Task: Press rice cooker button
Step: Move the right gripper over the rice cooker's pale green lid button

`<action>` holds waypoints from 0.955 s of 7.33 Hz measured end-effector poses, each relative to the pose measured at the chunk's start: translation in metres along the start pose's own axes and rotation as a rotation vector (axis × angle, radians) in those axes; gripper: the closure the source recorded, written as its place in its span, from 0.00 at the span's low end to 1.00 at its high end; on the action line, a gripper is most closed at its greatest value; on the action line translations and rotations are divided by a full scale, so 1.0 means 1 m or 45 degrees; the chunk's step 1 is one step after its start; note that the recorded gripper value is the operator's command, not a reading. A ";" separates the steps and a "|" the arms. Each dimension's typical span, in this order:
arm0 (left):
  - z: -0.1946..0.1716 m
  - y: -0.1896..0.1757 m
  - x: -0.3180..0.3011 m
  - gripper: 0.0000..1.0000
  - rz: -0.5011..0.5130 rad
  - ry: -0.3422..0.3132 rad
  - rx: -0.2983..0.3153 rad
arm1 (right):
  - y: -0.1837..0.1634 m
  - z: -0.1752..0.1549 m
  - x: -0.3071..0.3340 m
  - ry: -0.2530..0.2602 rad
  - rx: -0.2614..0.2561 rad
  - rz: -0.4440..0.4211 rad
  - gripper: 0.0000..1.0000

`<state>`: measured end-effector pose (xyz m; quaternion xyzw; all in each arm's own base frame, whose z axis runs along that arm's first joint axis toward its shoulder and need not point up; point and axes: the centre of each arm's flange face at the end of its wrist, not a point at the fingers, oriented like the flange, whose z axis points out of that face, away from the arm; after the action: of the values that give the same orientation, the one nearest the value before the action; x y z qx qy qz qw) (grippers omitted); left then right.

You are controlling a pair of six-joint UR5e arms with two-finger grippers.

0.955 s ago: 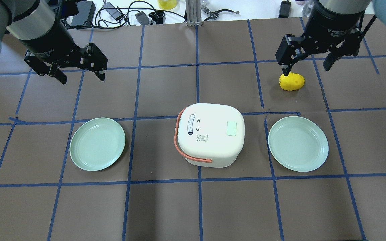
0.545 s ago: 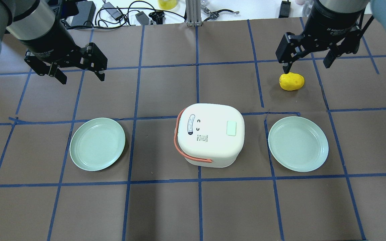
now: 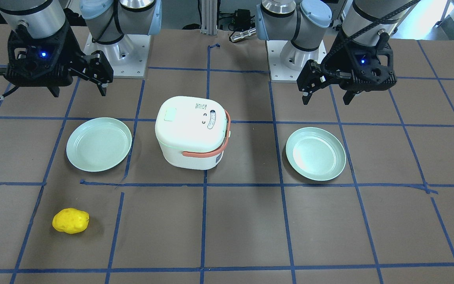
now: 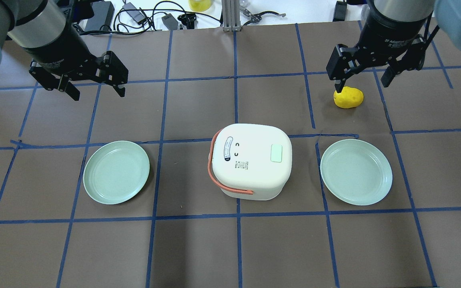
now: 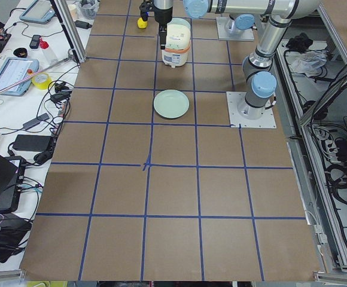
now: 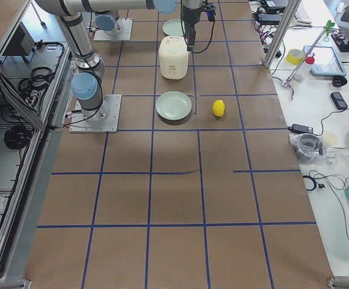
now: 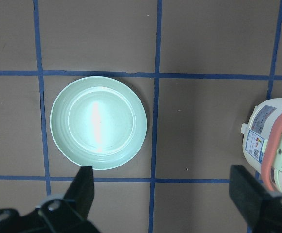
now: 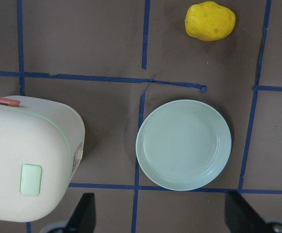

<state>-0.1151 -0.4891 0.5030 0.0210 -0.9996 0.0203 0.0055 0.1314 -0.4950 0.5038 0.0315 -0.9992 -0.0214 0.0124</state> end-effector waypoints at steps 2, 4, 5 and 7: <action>0.000 0.000 0.000 0.00 0.000 0.000 0.000 | 0.001 0.004 -0.010 -0.097 -0.020 0.054 1.00; 0.000 0.000 0.000 0.00 -0.001 0.000 0.000 | 0.002 0.015 -0.025 -0.191 -0.064 0.159 1.00; 0.000 0.000 0.000 0.00 0.000 0.000 0.000 | 0.004 0.022 -0.035 -0.210 -0.091 0.218 1.00; 0.000 0.000 0.000 0.00 0.000 0.000 0.000 | 0.008 0.040 -0.064 -0.209 -0.146 0.268 1.00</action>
<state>-0.1151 -0.4891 0.5030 0.0210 -0.9996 0.0203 0.0055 0.1941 -0.4812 0.4622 -0.0760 -0.9918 -0.0796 -0.0652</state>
